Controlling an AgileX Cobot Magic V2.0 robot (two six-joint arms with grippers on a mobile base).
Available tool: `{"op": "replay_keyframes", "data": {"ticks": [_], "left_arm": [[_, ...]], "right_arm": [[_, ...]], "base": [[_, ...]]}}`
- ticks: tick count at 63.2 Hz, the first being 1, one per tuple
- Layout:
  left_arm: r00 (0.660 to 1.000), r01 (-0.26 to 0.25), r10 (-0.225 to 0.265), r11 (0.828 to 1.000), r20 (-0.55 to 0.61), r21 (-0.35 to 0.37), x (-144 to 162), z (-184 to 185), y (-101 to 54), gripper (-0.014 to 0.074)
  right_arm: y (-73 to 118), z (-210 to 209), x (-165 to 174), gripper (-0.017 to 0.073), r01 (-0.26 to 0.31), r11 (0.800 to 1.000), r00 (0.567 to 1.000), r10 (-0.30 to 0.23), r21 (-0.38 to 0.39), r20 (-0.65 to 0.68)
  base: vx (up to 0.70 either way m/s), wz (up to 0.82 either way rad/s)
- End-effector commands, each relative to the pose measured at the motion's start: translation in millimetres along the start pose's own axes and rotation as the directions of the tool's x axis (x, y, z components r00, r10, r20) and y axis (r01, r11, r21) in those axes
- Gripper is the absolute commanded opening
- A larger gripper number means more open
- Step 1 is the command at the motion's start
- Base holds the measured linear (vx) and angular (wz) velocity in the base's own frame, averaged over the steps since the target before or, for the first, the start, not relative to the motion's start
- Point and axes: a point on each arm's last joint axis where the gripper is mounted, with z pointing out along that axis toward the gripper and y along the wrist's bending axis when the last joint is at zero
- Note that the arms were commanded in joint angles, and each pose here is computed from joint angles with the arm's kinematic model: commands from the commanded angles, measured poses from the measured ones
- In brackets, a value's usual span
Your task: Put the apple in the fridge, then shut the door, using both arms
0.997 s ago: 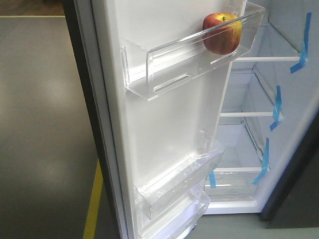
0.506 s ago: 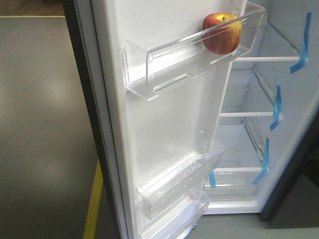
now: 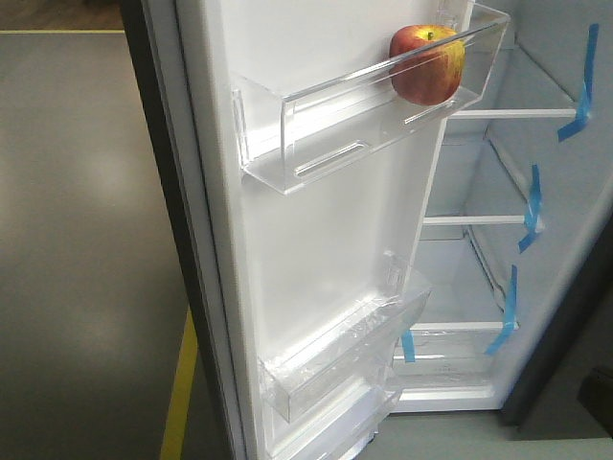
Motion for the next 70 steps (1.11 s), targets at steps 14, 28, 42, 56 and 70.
{"op": "replay_keyframes", "data": {"ticks": [14, 28, 42, 56, 70], "left_arm": [[0.626, 0.736, -0.780, 0.595, 0.011, 0.323, -24.6, -5.7, -18.3, -0.0006], [0.684, 0.652, -0.728, 0.633, 0.035, 0.418, -83.5, 9.8, -69.2, -0.0006], [0.891, 0.339, -0.423, 0.861, 0.165, 0.379, -128.5, 69.5, -112.2, -0.0006], [0.951, 0.273, -0.301, 0.923, 0.069, 0.270, -114.6, 172.8, -111.7, 0.0001], [0.932, 0.362, -0.344, 0.899, -0.112, 0.248, -78.2, 258.1, -99.1, 0.0048]], "right_arm": [[-1.5, -1.9, -12.8, -0.0003, -0.026, 0.999, 0.997, 0.024, 0.021, 0.078], [-0.1, -2.0, -14.5, -0.0003, -0.052, 0.999, 0.994, 0.052, 0.002, 0.096], [0.0, -2.1, -15.0, -0.0003, -0.057, 0.998, 0.993, 0.057, 0.000, 0.102], [0.7, -2.0, -14.3, -0.0003, -0.056, 0.998, 0.994, 0.057, -0.007, 0.094], [1.9, -1.9, -13.3, -0.0003, -0.055, 0.998, 0.995, 0.057, -0.019, 0.081]], "base": [[0.00, 0.00], [0.00, 0.00], [0.00, 0.00], [0.00, 0.00], [0.00, 0.00]]}}
